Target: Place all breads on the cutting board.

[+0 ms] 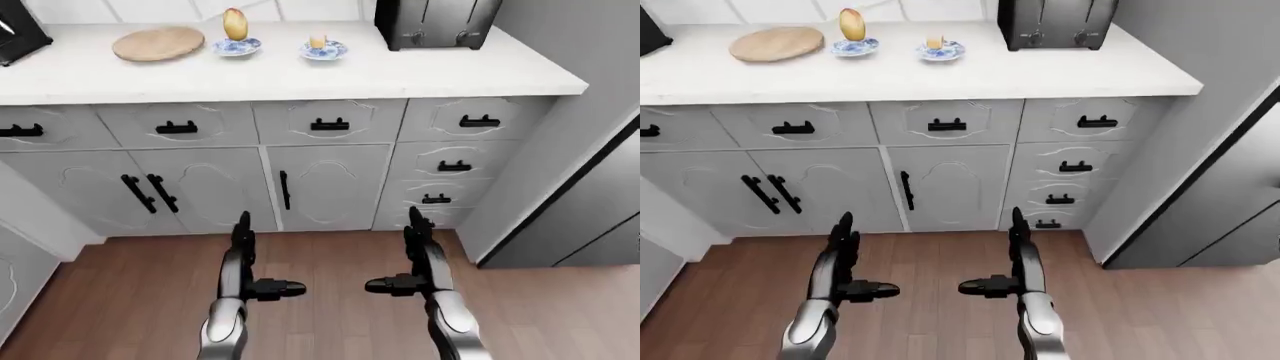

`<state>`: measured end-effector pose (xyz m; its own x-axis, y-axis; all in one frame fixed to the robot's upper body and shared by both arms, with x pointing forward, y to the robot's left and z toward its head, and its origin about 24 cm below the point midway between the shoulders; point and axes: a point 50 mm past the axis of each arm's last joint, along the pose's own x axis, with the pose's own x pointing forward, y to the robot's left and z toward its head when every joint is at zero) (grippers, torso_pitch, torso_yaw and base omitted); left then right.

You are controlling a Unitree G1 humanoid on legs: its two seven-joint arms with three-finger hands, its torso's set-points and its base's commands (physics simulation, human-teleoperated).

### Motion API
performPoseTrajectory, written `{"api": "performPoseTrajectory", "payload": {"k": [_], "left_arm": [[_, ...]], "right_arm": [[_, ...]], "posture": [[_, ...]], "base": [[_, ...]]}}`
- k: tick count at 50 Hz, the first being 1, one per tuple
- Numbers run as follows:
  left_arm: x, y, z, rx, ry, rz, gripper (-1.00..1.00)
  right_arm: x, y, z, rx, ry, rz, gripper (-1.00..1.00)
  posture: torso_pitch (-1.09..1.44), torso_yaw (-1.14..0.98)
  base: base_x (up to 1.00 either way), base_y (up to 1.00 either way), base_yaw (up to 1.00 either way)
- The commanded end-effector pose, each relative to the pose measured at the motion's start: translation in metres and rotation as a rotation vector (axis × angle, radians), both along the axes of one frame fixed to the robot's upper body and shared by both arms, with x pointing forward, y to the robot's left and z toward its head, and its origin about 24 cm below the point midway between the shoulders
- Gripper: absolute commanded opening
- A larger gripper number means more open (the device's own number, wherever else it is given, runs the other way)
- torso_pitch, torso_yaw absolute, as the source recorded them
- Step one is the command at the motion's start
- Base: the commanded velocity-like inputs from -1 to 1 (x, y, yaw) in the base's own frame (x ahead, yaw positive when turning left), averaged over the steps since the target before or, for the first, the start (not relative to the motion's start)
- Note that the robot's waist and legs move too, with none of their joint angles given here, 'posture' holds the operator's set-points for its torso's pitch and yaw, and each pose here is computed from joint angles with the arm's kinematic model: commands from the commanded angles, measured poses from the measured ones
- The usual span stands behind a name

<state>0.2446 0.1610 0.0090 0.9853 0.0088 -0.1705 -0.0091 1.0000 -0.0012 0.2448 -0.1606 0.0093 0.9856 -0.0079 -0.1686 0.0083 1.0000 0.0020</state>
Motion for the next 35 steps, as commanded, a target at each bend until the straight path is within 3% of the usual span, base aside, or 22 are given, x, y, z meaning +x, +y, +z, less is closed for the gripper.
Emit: {"api": "performPoseTrajectory", "payload": {"k": [1, 10, 14, 15, 16, 22, 35], "left_arm": [[0.006, -0.005, 0.042, 0.004, -0.185, -0.025, 1.00], [0.007, 0.000, 0.065, 0.025, -0.221, -0.009, 1.00], [0.010, -0.001, 0.099, 0.023, -0.263, -0.021, 1.00], [0.011, -0.002, 0.109, -0.024, -0.254, -0.039, 1.00], [0.013, -0.001, 0.114, -0.003, -0.267, -0.033, 1.00], [0.016, 0.001, 0.155, -0.015, -0.301, -0.047, 1.00], [0.012, 0.004, 0.186, 0.005, -0.355, -0.053, 1.00]], "right_arm": [[0.009, 0.002, 0.030, -0.004, -0.166, 0.020, 1.00], [0.017, 0.003, 0.047, -0.024, -0.193, 0.012, 1.00], [0.021, 0.002, 0.068, -0.039, -0.220, 0.009, 1.00], [0.021, 0.002, 0.075, -0.040, -0.229, 0.010, 1.00], [0.022, 0.001, 0.079, -0.038, -0.235, 0.007, 1.00], [0.026, 0.002, 0.112, 0.001, -0.289, 0.021, 1.00], [0.026, 0.011, 0.149, 0.009, -0.343, 0.075, 1.00]], "posture": [[0.00, 0.00], [0.00, 0.00], [0.00, 0.00], [0.00, 0.00], [0.00, 0.00], [0.00, 0.00], [0.00, 0.00]], "base": [[0.00, 0.00, 0.00], [0.00, 0.00, 0.00], [0.00, 0.00, 0.00], [0.00, 0.00, 0.00], [0.00, 0.00, 0.00], [0.00, 0.00, 0.00], [0.41, 0.00, 0.00]]}}
